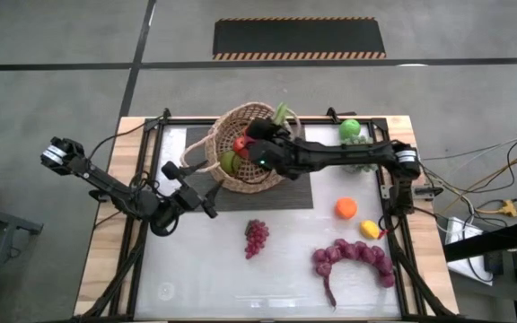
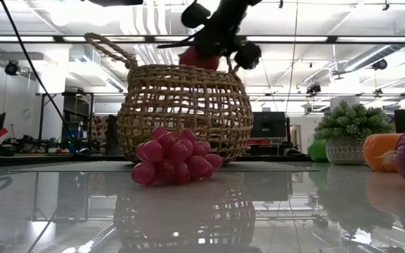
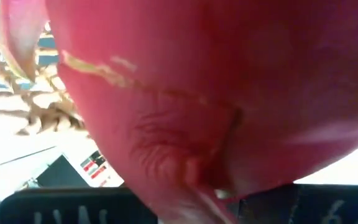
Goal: Build produce basket
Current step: Put the dragon fruit into the basket
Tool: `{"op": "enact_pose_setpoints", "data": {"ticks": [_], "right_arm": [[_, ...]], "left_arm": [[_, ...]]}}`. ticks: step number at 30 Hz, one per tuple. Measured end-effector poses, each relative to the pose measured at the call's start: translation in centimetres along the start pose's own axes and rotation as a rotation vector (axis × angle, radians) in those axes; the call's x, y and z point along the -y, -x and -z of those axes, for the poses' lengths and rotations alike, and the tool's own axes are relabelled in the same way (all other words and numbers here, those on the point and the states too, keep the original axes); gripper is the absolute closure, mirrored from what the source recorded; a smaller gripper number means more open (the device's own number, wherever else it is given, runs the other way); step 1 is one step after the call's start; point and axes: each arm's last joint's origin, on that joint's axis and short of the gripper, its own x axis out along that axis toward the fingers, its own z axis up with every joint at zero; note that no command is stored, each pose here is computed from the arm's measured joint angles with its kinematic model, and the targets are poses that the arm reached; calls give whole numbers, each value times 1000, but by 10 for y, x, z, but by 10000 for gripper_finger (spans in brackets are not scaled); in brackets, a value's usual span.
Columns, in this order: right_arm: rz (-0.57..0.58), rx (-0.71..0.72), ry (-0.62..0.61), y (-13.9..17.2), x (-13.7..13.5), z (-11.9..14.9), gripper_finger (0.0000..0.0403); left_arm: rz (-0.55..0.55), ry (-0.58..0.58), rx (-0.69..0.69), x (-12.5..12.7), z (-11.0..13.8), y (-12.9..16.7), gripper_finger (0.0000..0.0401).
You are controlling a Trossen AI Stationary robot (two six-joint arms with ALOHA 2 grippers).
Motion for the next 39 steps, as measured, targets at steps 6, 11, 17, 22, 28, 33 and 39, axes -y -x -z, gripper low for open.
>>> {"op": "enact_pose_setpoints", "data": {"ticks": [6,11,17,22,28,33,39], "right_arm": [[-4,-5,-8,-10,9,-10,354],[-21,-2,15,-13,7,-11,341],[-21,-4,-21,-14,7,-10,290],[-20,-4,-26,-14,7,-9,253],[-19,-5,-29,-13,8,-8,248],[-19,-4,-28,-13,8,-8,245],[-23,10,-51,-14,7,-8,235]], "left_arm": [[0,-16,0,0,0,0,96],[-2,-10,2,-1,0,0,96],[-2,-10,2,-1,0,0,96],[-2,-10,2,0,0,0,96],[-2,-10,2,-1,0,0,96],[-1,-10,2,0,0,0,96],[-2,-10,2,0,0,0,96]]}}
